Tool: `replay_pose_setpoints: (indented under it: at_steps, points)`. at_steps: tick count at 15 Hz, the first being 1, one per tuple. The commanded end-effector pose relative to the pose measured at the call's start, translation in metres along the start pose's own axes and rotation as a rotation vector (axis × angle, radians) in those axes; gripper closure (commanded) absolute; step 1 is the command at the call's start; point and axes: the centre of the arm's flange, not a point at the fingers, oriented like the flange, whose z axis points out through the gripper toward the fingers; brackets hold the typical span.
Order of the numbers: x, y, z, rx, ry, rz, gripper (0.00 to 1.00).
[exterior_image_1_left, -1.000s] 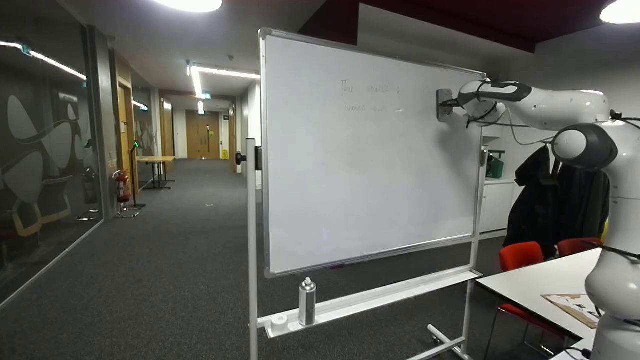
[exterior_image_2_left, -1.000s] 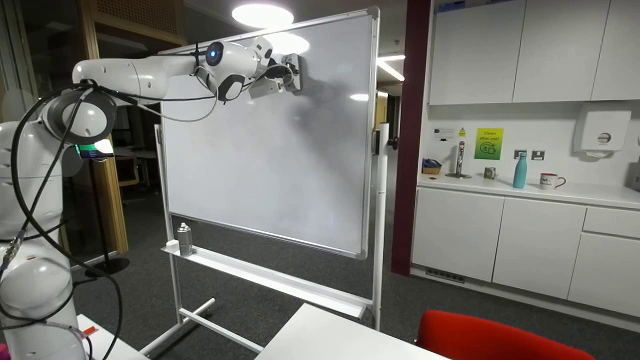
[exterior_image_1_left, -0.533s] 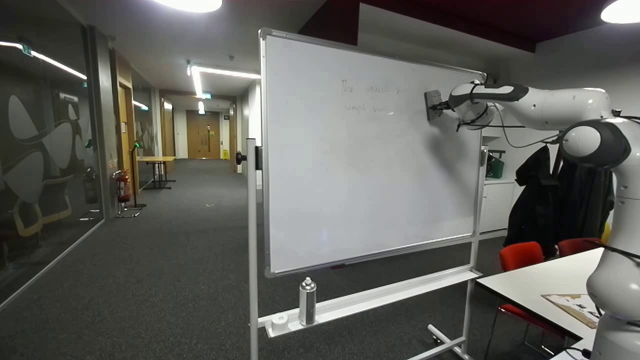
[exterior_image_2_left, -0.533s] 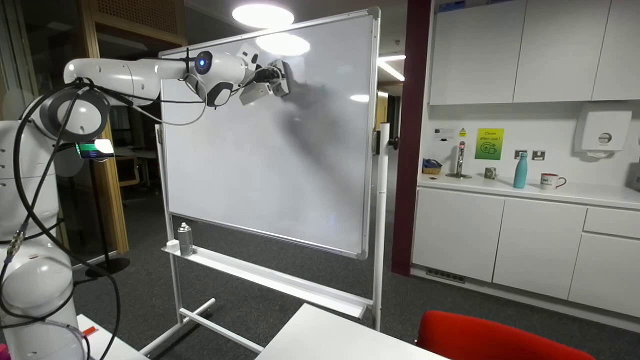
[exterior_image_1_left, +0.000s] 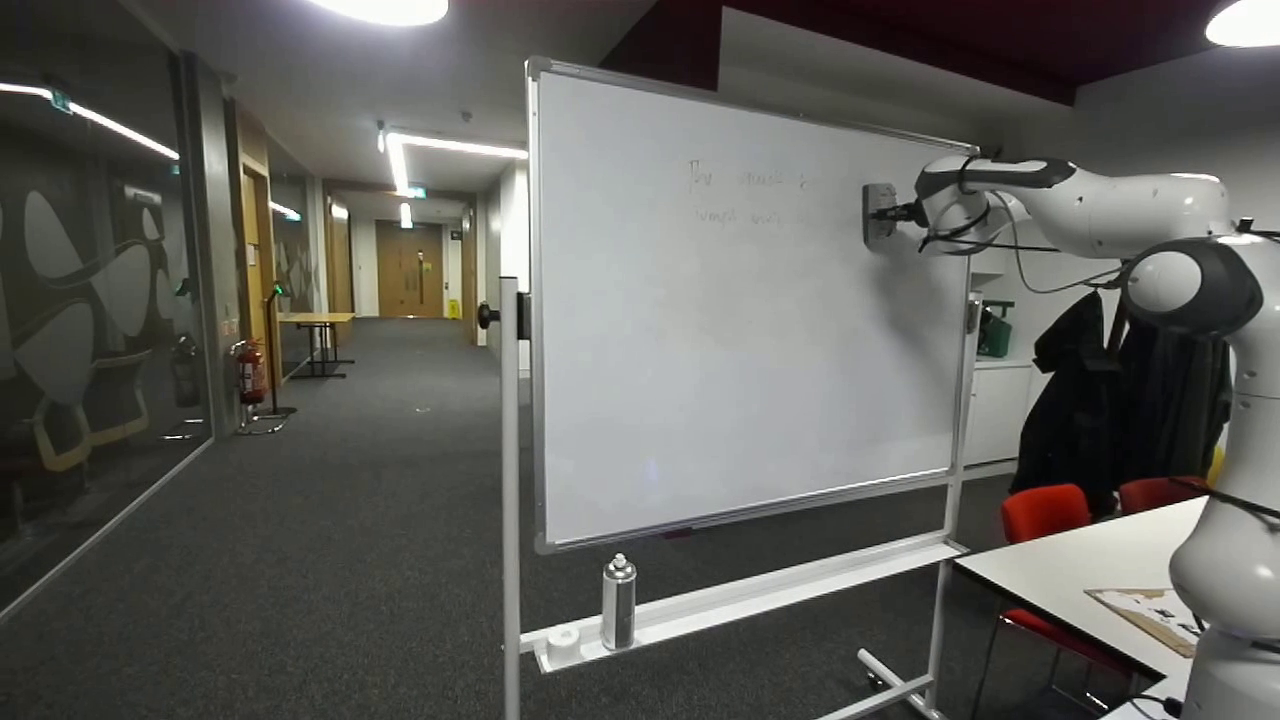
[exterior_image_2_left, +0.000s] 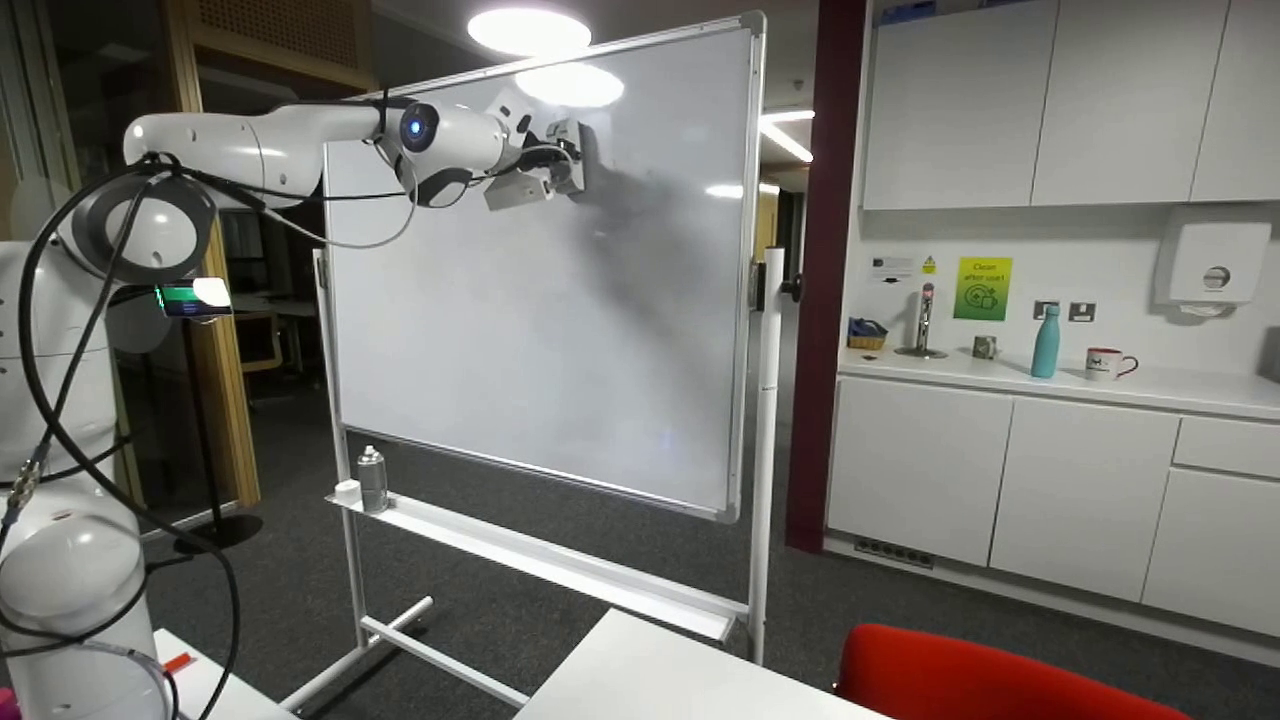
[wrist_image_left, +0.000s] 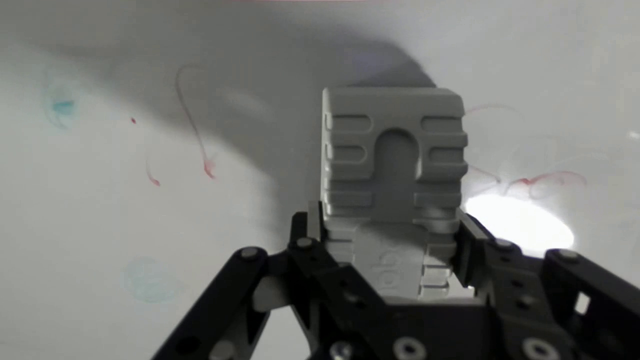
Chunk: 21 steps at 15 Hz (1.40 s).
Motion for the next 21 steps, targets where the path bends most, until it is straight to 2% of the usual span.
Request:
replay_pose_setpoints:
  at_steps: [1, 7, 10, 12, 21]
  points:
    - [-0.044, 0.054, 0.015, -0.013, -0.027, 0.056, 0.65]
    - [-0.078, 0.125, 0.012, -0.076, -0.068, 0.173, 0.65]
    - [-0.086, 0.133, 0.014, -0.092, -0.084, 0.173, 0.65]
    - [-0.081, 0.119, 0.016, -0.077, -0.083, 0.153, 0.65]
    - [-0.046, 0.004, 0.009, 0.033, -0.047, -0.068, 0.65]
